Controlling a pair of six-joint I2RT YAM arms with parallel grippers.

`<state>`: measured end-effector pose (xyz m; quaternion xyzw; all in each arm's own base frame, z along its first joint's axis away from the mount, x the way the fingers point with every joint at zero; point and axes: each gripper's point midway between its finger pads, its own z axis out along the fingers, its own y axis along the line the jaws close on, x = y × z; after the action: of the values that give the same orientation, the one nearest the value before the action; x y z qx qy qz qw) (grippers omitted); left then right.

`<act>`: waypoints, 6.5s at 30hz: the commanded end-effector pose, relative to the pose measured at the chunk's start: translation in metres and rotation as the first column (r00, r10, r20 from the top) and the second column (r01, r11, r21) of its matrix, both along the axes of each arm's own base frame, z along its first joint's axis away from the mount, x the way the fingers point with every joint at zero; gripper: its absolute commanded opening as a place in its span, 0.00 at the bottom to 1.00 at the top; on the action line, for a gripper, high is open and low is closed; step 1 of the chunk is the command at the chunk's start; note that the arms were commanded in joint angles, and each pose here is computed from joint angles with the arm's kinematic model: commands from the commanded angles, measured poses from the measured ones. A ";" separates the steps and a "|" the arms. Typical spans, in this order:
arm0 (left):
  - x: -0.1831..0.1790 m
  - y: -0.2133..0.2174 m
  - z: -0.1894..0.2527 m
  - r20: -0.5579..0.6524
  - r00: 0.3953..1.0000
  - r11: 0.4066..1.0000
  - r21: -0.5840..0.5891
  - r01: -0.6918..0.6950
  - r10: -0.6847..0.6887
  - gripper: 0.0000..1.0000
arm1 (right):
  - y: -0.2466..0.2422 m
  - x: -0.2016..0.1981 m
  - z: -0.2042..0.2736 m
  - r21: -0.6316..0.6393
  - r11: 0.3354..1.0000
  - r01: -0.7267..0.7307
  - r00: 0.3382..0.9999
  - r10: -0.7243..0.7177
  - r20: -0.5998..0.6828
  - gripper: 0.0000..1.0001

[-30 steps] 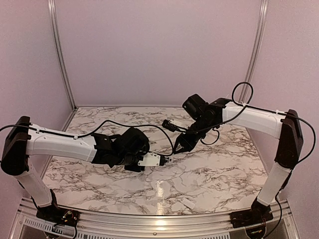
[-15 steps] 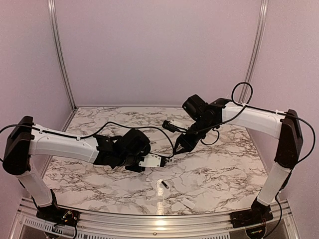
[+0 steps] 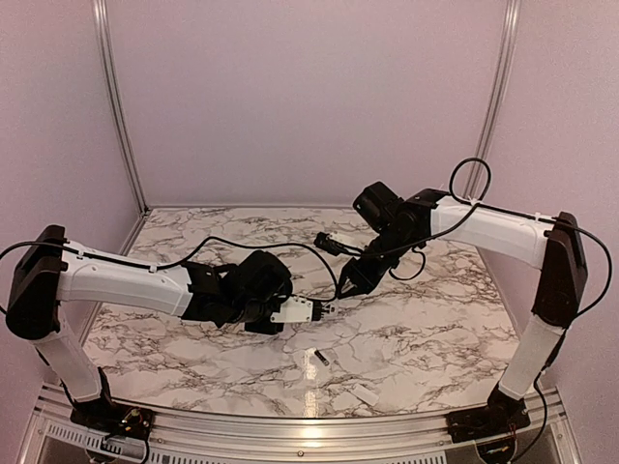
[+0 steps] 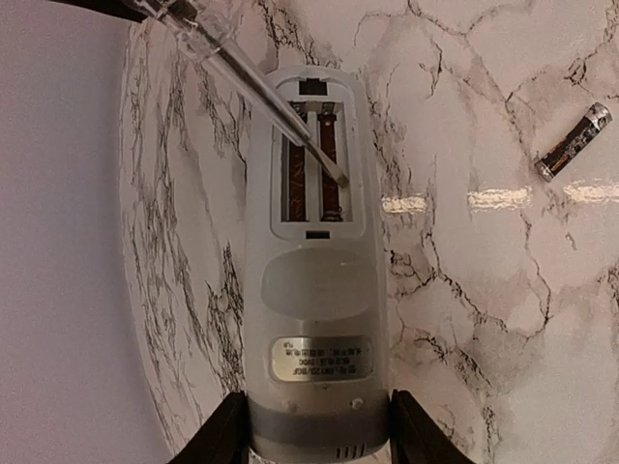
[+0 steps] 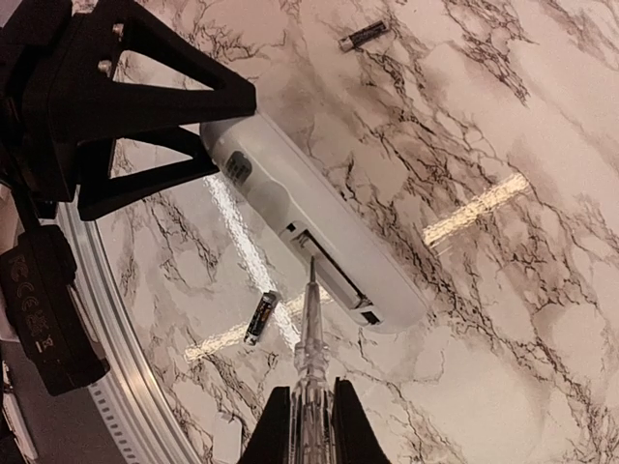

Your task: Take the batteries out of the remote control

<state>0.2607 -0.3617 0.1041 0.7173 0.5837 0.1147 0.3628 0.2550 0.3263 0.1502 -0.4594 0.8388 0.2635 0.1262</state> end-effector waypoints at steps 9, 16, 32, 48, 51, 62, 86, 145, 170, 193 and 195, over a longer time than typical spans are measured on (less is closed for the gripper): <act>-0.009 -0.009 0.021 -0.129 0.986 0.962 -0.235 -0.138 0.110 0.00 | 0.004 -0.007 0.046 0.093 0.994 0.062 0.998 -0.065 0.027 0.00; -0.010 -0.012 0.033 -0.216 0.960 0.902 -0.352 -0.249 0.181 0.00 | 0.010 -0.018 0.074 0.186 0.976 0.115 0.992 -0.121 0.022 0.00; -0.002 0.043 0.056 -0.257 0.868 0.707 -0.505 -0.496 0.425 0.00 | 0.010 -0.009 0.130 0.379 0.894 0.240 0.958 -0.281 0.057 0.00; 0.057 0.163 0.028 -0.492 0.495 0.272 -0.456 -0.847 0.716 0.00 | 0.015 0.007 0.135 0.439 0.834 0.333 0.925 -0.379 0.017 0.00; 0.066 0.173 0.020 -0.500 0.439 0.219 -0.438 -0.872 0.747 0.00 | 0.015 0.010 0.134 0.441 0.826 0.352 0.918 -0.396 0.008 0.00; 0.101 0.181 -0.023 -0.600 0.285 0.094 -0.329 -0.940 0.747 0.00 | 0.007 0.011 0.124 0.429 0.799 0.420 0.890 -0.455 -0.023 0.00; 0.095 0.170 -0.085 -0.705 0.150 0.030 -0.180 -0.983 0.693 0.48 | -0.015 0.007 0.109 0.394 0.798 0.457 0.866 -0.500 0.009 0.00; -0.021 -0.079 0.171 -0.261 0.935 0.785 -0.619 0.029 -0.240 0.68 | 0.014 -0.018 0.135 0.461 0.841 0.285 0.956 -0.216 -0.197 0.00; -0.005 -0.087 0.148 -0.174 0.964 0.846 -0.527 0.080 -0.200 0.00 | 0.016 -0.003 0.121 0.404 0.833 0.377 0.924 -0.307 -0.228 0.32; 0.127 -0.007 0.073 -0.607 0.668 0.437 -0.508 -0.742 0.431 0.00 | -0.121 0.057 0.114 0.268 0.501 0.823 0.528 -0.849 -0.033 0.96; 0.139 0.008 0.062 -0.642 0.588 0.359 -0.465 -0.809 0.492 0.00 | -0.125 0.056 0.109 0.248 0.488 0.837 0.510 -0.860 -0.032 0.96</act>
<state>0.3736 -0.3826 0.1886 0.3396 0.8149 -0.1590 0.4420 0.3092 0.2232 0.2759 -0.0254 0.8959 0.2859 0.3392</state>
